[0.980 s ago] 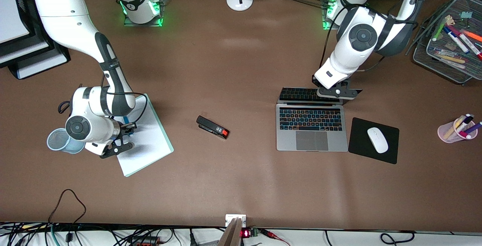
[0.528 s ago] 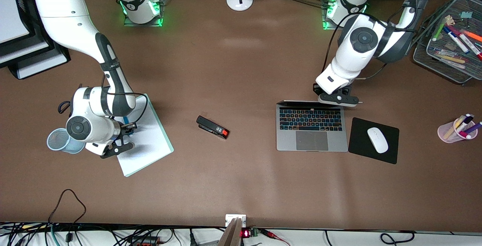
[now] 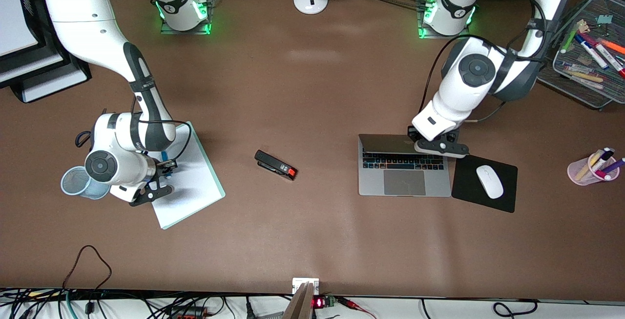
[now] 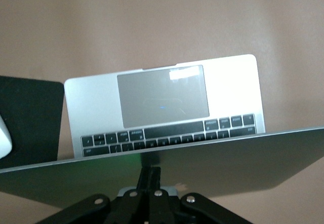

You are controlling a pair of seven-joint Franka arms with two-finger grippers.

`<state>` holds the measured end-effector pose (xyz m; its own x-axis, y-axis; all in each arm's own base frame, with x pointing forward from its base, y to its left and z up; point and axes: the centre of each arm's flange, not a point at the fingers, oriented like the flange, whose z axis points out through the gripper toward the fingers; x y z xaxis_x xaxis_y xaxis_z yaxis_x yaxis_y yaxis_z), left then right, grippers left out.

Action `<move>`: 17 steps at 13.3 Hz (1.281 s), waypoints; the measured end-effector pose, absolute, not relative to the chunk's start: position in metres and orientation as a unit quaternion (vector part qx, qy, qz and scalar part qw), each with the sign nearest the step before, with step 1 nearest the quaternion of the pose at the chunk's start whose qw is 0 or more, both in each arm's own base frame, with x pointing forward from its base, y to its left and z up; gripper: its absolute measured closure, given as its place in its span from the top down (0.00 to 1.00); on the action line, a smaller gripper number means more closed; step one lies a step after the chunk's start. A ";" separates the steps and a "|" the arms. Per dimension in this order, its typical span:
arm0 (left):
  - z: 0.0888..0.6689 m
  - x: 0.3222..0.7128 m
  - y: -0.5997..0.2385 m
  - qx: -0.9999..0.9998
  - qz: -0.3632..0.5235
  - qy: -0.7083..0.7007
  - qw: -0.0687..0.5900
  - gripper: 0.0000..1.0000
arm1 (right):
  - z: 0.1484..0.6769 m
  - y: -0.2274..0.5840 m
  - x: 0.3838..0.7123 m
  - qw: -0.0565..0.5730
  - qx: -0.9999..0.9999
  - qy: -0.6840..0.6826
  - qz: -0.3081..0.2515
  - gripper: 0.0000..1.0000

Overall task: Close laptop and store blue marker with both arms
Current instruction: 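Push the laptop lid down with the left gripper, then carry the marker toward the blue cup while the left gripper presses the lid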

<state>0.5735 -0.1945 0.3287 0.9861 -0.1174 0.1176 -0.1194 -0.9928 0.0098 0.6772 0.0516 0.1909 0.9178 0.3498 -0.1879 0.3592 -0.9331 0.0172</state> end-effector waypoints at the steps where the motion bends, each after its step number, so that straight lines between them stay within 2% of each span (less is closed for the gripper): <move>1: 0.326 0.580 -0.195 0.997 0.058 -0.058 0.013 0.01 | 0.196 0.052 0.681 0.026 0.979 0.182 -0.086 0.17; 5: 0.305 0.598 -0.196 0.995 0.061 -0.082 -0.001 0.01 | 0.234 0.058 0.696 0.027 0.978 0.197 -0.061 0.17; 10: 0.268 0.616 -0.198 0.992 0.088 -0.087 0.027 0.01 | 0.330 0.058 0.697 -0.014 0.951 0.308 -0.019 0.17; 14: 0.240 0.628 -0.201 0.990 0.102 -0.081 0.054 0.01 | 0.395 0.017 0.689 -0.043 0.909 0.414 0.014 0.17; 17: 0.218 0.630 -0.201 0.989 0.110 -0.077 0.070 0.01 | 0.414 -0.044 0.681 -0.091 0.867 0.488 0.047 0.17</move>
